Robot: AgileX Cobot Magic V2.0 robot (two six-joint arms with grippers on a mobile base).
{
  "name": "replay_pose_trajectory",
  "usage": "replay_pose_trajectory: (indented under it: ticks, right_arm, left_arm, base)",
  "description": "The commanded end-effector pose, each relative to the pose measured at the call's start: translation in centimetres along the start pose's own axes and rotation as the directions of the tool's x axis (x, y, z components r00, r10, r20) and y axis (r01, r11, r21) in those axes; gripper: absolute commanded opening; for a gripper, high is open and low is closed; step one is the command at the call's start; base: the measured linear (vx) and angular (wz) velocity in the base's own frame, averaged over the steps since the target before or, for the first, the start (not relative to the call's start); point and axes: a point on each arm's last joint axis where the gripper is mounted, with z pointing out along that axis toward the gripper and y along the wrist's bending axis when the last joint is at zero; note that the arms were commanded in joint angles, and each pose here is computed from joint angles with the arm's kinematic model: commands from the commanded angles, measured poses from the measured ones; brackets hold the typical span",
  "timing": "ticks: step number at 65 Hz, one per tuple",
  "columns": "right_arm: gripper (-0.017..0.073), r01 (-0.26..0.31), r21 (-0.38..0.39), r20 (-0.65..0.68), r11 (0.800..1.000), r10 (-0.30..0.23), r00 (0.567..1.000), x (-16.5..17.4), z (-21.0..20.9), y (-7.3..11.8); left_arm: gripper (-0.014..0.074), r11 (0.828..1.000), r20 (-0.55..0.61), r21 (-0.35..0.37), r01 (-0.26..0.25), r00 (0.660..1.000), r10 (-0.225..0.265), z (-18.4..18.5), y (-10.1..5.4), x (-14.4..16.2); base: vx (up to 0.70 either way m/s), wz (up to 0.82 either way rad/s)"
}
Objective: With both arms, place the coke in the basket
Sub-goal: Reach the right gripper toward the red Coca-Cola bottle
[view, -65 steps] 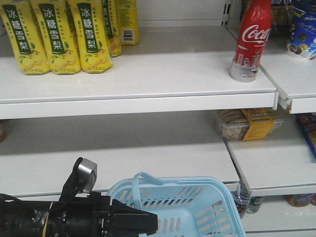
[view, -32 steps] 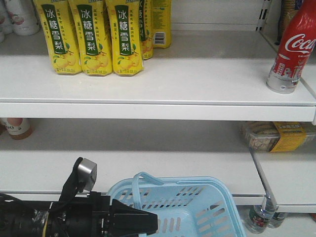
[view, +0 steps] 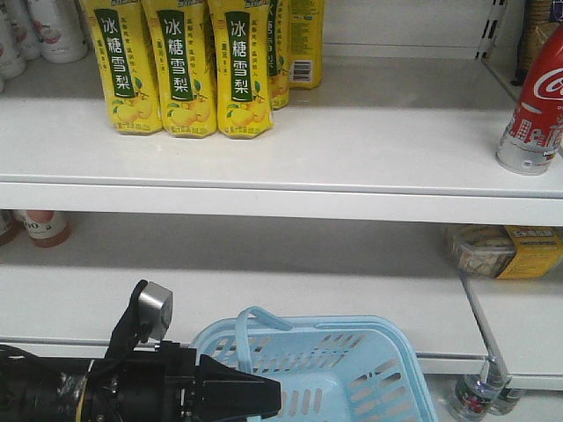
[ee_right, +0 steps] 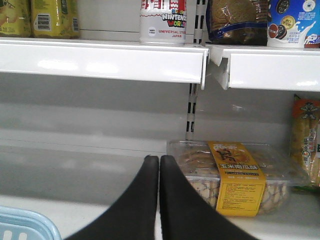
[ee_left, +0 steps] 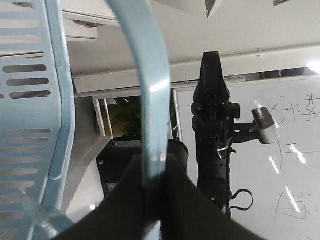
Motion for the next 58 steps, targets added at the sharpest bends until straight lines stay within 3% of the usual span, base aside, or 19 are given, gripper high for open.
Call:
replay_pose_trajectory:
  ticks: [1, 58]
  right_arm:
    - [-0.0005, 0.014, -0.002, 0.069, 1.000, -0.014, 0.997, -0.22, -0.08, 0.04]
    - [-0.0005, 0.014, -0.002, 0.069, 1.000, -0.014, 0.997, -0.22, -0.08, 0.04]
  left_arm:
    - [-0.0008, 0.964, -0.053, 0.266, -0.017, 0.998, 0.032, -0.41, -3.26, 0.51]
    - [-0.0008, 0.964, -0.053, 0.266, -0.017, 0.998, 0.032, -0.41, -3.26, 0.51]
  base:
    - [0.00, 0.01]
    - [-0.01, -0.04]
